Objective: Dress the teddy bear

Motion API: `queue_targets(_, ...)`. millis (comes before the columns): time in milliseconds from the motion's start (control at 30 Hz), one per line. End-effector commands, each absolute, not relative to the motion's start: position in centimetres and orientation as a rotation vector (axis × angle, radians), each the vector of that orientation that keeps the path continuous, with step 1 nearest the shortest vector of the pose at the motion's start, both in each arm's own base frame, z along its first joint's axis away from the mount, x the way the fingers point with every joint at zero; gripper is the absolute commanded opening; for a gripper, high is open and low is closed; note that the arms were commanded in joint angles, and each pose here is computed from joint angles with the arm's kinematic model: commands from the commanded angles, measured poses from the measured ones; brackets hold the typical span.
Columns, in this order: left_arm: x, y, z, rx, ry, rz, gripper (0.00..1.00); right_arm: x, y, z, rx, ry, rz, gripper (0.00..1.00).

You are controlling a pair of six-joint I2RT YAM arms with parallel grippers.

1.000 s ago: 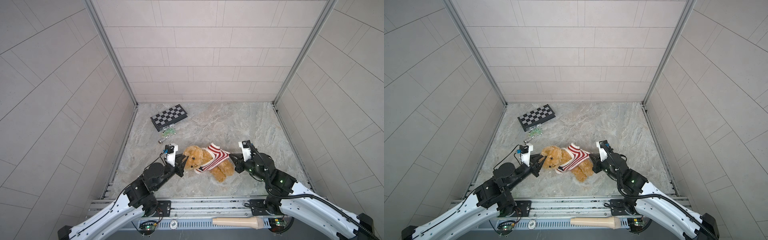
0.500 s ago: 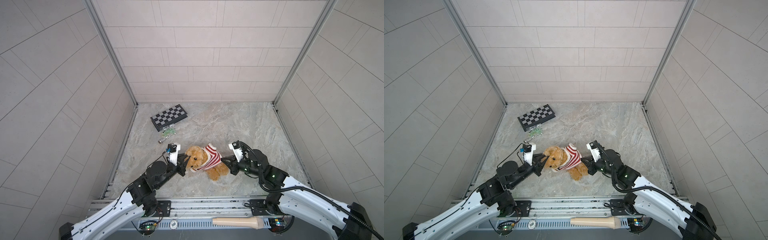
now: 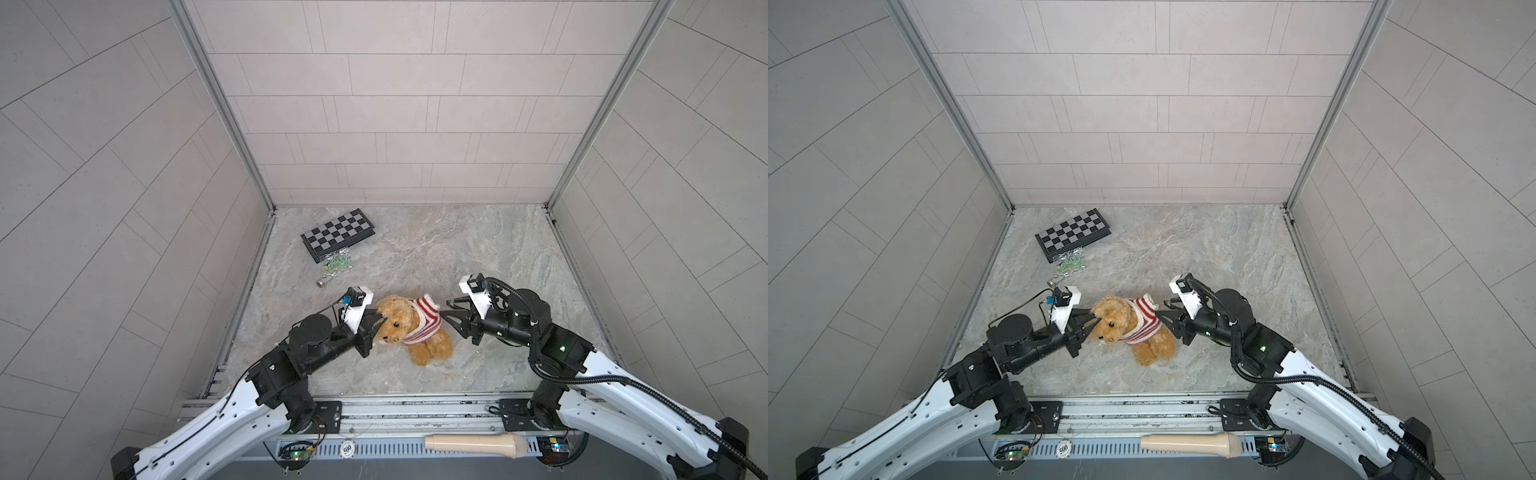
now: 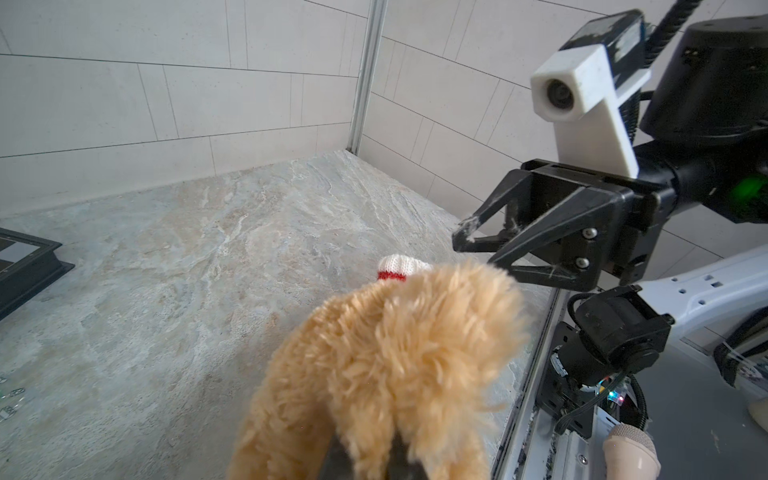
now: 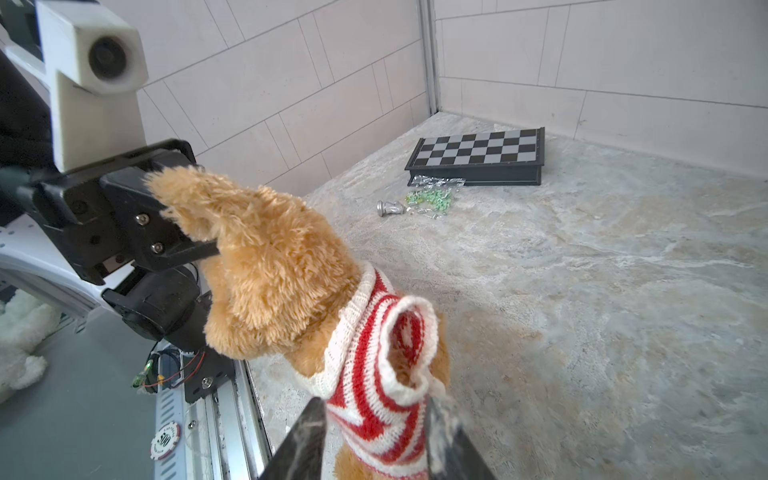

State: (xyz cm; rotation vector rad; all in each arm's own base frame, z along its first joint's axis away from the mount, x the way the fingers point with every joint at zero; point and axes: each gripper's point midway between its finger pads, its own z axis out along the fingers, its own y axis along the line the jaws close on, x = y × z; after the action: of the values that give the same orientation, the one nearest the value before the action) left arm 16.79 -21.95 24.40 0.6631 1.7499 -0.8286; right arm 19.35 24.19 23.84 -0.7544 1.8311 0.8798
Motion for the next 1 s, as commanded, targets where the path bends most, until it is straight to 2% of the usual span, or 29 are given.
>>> queue_targets(0, 16.3, -22.6, 27.4, 0.701, 1.653, -0.878, 0.0, 19.0, 24.8, 24.0, -0.855, 1.791, 0.866, 0.43)
queue_targets(200, 16.2, -22.9, 27.6, 0.704, 1.644, -0.897, 0.0, 20.0, 25.4, 24.1, -0.878, 1.798, 0.824, 0.39)
queue_targets(333, 16.2, -22.8, 27.7, 0.695, 1.645, -0.893, 0.0, 20.2, 25.4, 23.4, -0.876, 1.822, 0.821, 0.25)
queue_targets(500, 16.3, -22.6, 27.8, 0.683, 1.645, -0.885, 0.0, 19.9, 24.6, 23.1, -0.867, 1.834, 0.794, 0.18)
queue_targets(567, 16.3, -22.5, 27.9, 0.682, 1.641, -0.888, 0.0, 19.7, 24.5, 23.1, -0.867, 1.834, 0.792, 0.2)
queue_targets(633, 16.3, -22.5, 27.9, 0.68, 1.641, -0.892, 0.0, 19.7, 24.5, 23.0, -0.866, 1.837, 0.795, 0.31)
queue_targets(733, 16.2, -22.6, 27.9, 0.68, 1.639, -0.898, 0.0, 19.8, 24.8, 22.7, -0.867, 1.839, 0.807, 0.39)
queue_targets(967, 16.2, -22.6, 28.0, 0.679, 1.636, -0.904, 0.0, 20.1, 25.5, 22.2, -0.881, 1.846, 0.825, 0.33)
